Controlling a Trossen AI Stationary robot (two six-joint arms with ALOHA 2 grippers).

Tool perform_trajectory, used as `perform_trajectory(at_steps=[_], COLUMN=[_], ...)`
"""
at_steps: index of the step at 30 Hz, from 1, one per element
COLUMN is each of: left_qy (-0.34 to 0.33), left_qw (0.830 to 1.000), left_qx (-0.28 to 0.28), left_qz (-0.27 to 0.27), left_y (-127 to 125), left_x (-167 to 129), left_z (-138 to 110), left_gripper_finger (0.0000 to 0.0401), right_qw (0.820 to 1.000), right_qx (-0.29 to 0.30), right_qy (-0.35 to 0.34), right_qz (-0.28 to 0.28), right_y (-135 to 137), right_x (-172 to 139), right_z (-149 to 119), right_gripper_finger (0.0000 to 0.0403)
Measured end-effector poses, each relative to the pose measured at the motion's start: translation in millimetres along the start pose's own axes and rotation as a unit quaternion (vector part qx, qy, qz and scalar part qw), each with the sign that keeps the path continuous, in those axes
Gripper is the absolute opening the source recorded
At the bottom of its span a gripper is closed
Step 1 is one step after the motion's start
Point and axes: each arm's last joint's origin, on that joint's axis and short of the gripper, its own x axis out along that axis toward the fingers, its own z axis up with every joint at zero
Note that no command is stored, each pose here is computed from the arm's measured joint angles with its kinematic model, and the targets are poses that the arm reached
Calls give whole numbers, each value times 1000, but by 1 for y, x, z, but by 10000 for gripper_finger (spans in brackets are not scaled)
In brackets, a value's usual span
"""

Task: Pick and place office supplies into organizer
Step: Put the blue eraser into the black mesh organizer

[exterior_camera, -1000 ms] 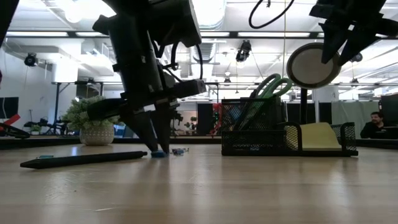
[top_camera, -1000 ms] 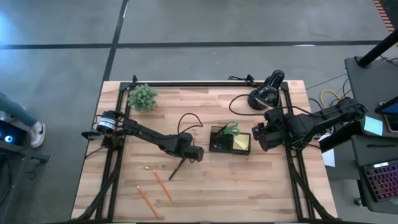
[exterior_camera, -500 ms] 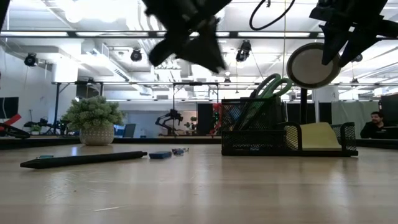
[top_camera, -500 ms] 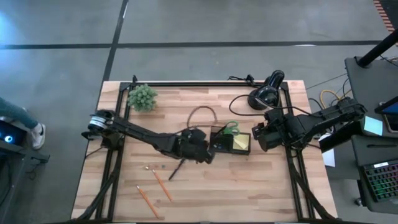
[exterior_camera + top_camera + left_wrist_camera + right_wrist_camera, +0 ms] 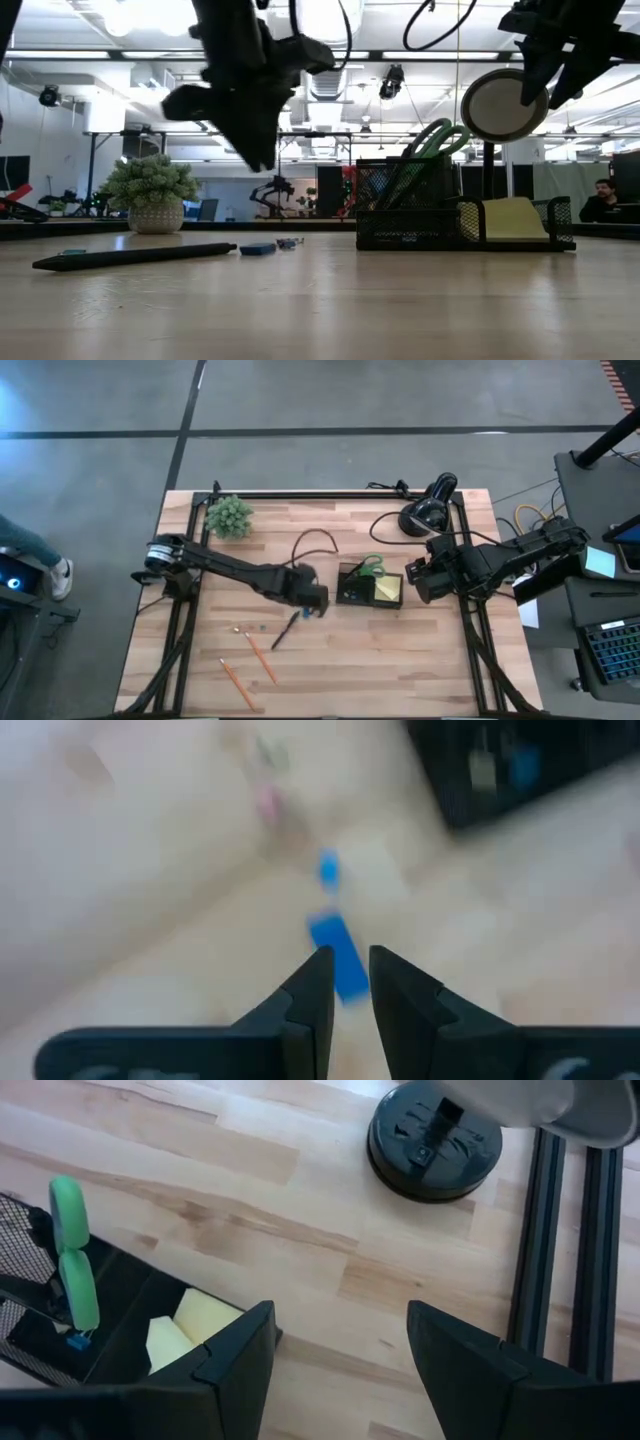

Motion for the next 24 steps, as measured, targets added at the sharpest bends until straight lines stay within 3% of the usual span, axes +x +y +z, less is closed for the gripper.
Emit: perform_trajectory(at_steps=[3,15,19,24], left_qy=[39,63,60,75], left_qw=[999,998,998,996], left_qx=[3,-13,-18,-20], left_qz=[-9,12,9,36], left_y=[0,-4,-7,-6], left_x=[0,31,36,57], left_z=[-4,-6,-7,-13], left_gripper_finger=[73,207,210,182], right_qw=[1000,1000,1000,1000], right_qx=[0,12,13,14], right_qy=[-3,-2,-1,1], right_qz=[0,4,5,6], right_y=[0,1,1,1], right_x=[0,0,0,0], right_z=[0,0,0,0], right_gripper_finger=[219,219,219,219])
